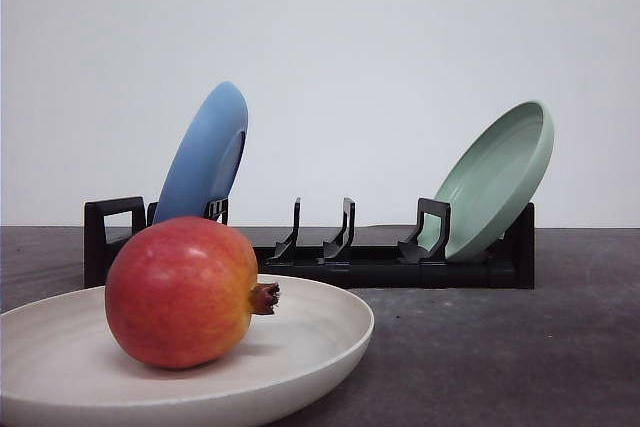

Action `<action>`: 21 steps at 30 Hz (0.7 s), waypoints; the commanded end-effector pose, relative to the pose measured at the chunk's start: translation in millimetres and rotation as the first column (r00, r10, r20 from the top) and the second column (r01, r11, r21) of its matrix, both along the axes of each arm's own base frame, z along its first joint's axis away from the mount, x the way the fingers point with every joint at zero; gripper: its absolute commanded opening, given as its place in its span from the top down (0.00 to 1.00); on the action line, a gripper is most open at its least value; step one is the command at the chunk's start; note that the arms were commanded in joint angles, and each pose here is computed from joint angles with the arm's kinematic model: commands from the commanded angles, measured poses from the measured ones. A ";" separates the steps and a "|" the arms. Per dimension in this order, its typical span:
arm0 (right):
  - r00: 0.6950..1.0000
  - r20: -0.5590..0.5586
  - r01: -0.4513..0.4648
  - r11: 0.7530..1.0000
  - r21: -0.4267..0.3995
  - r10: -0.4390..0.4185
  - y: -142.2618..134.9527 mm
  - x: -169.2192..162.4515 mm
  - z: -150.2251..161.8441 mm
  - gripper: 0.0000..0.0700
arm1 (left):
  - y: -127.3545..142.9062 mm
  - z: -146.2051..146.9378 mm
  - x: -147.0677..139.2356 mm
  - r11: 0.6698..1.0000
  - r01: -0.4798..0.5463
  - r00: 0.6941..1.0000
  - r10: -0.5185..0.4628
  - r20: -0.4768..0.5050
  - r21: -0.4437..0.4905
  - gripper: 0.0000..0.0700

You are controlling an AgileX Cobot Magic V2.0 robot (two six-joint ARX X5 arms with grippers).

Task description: Place pomegranate in white plate

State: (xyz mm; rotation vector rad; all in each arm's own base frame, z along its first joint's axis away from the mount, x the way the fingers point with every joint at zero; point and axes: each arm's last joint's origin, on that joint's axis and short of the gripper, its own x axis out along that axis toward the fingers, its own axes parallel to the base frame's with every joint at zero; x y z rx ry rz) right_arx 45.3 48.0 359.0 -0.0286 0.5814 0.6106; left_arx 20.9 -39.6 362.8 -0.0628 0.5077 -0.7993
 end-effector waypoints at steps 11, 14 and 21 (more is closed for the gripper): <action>0.984 0.175 -0.021 0.970 0.240 -0.022 -40.2 -32.1 -18.7 0.01 | -0.8 7.6 1.1 1.000 -0.017 0.997 0.019 0.076 -0.020 0.21; 0.985 0.171 -0.028 0.972 0.235 -0.013 -39.0 -31.5 -18.8 0.74 | -0.7 7.3 1.1 1.000 -0.006 0.995 0.005 0.100 0.006 0.96; 0.983 0.181 -0.033 0.976 0.215 -0.006 -39.3 -31.7 -19.4 0.99 | 0.2 7.1 1.5 1.000 -0.018 0.993 0.015 0.121 0.023 1.00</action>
